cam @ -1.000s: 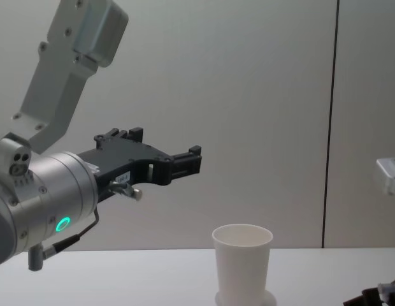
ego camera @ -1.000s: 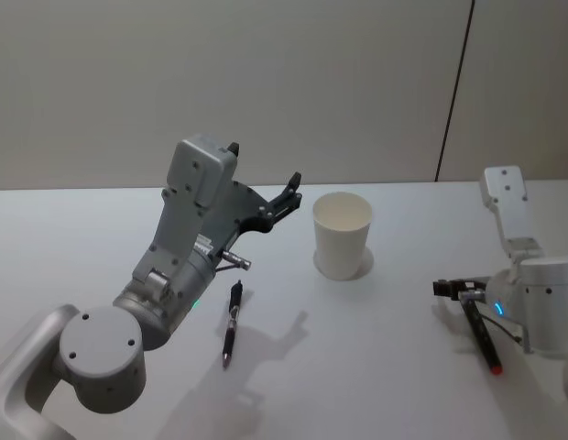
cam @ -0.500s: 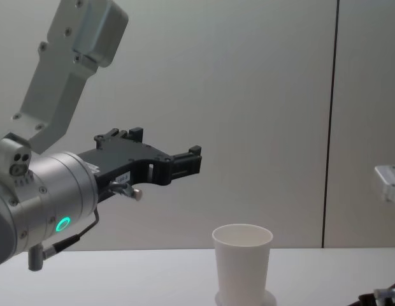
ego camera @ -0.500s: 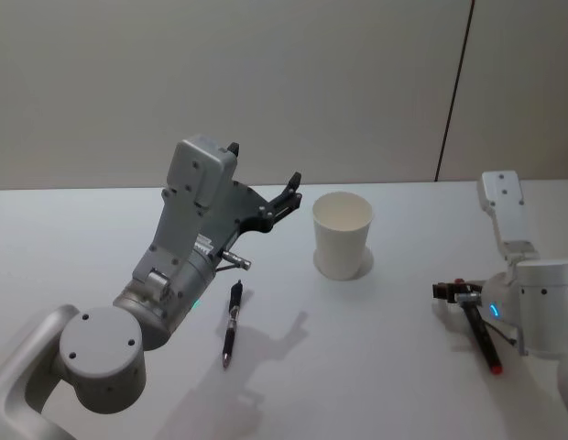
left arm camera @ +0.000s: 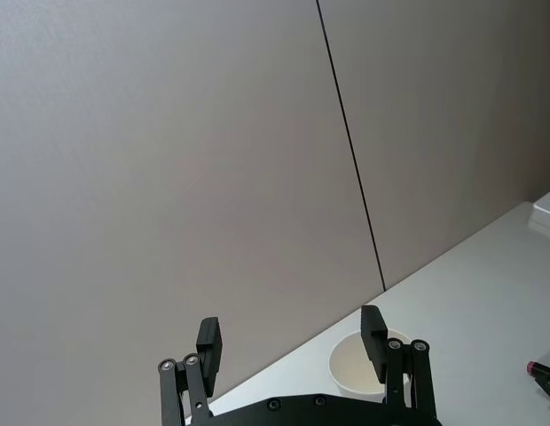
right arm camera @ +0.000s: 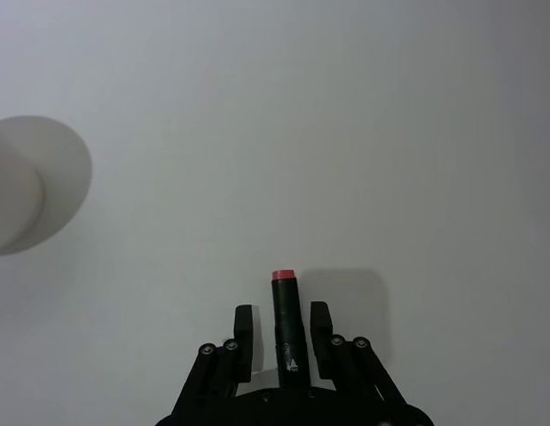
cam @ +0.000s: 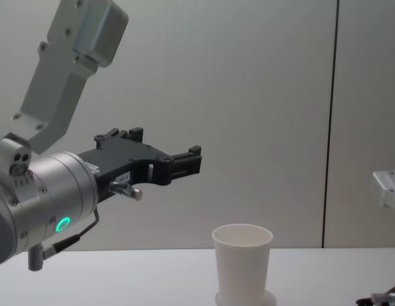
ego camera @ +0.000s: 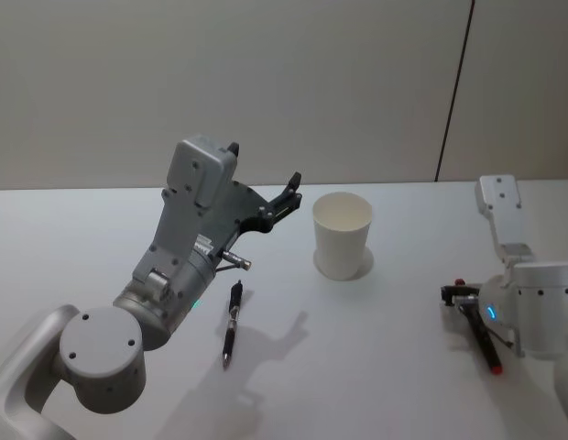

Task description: Place the pen into the pen holder.

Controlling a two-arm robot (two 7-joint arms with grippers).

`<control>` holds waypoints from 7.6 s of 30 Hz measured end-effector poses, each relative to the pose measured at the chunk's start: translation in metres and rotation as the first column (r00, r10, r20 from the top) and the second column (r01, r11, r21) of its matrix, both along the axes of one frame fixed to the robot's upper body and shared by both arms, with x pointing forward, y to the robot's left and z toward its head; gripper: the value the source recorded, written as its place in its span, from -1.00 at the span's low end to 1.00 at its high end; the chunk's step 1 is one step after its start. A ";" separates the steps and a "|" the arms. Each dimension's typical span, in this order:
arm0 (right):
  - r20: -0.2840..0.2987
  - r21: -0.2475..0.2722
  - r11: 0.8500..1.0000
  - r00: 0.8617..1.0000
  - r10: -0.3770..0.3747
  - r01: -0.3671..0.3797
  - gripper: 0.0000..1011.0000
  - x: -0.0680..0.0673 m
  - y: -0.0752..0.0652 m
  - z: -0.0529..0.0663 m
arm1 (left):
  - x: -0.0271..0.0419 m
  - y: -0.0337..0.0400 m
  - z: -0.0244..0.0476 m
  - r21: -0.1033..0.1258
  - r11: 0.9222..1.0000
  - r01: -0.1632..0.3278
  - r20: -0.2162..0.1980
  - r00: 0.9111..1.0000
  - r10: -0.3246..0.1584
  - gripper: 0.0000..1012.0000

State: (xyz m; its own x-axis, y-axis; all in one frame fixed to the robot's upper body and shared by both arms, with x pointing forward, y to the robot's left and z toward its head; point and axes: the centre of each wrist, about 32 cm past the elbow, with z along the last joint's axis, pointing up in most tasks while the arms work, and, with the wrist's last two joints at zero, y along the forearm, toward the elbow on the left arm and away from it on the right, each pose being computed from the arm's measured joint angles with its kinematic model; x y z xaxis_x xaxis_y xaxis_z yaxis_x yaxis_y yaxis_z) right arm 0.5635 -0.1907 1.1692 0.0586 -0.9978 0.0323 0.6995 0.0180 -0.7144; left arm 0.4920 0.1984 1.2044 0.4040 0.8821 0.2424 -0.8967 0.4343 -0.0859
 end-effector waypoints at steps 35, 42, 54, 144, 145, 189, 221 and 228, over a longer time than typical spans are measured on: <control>0.127 0.037 0.999 0.992 0.011 -0.015 -0.69 -0.002 -0.005 0.004 | 0.0000 0.0000 0.0000 0.000 1.000 0.000 0.000 1.000 0.000 0.98; 0.218 0.052 0.998 0.976 0.027 -0.039 -0.69 -0.007 -0.008 0.011 | 0.0000 0.0000 0.0000 0.000 1.000 0.000 0.000 1.000 0.000 0.98; 0.395 0.082 0.992 0.917 0.057 -0.097 -0.69 -0.014 -0.009 0.023 | 0.0000 0.0000 0.0000 0.000 1.000 0.000 0.000 1.000 0.000 0.98; 0.910 0.130 0.894 0.410 0.065 -0.430 -0.69 0.052 0.070 -0.051 | 0.0000 0.0000 0.0000 0.000 1.000 0.000 0.000 1.000 0.000 0.98; 0.909 0.129 0.894 0.411 0.066 -0.430 -0.69 0.052 0.071 -0.053 | 0.0000 0.0000 0.0000 0.000 1.000 0.000 0.000 1.000 0.000 0.98; 0.898 0.090 0.906 0.426 0.106 -0.414 0.87 0.052 0.071 -0.073 | 0.0000 0.0000 0.0000 0.000 1.000 0.000 0.000 1.000 0.000 0.98; 0.818 0.151 0.910 0.566 0.105 -0.386 0.98 0.024 0.011 -0.028 | 0.0000 0.0000 0.0000 0.000 1.000 0.000 0.000 1.000 0.000 0.97; 0.799 0.142 0.922 0.592 0.108 -0.359 0.98 0.007 -0.007 -0.018 | 0.0000 0.0000 0.0000 0.000 1.000 0.000 0.000 1.000 0.000 0.98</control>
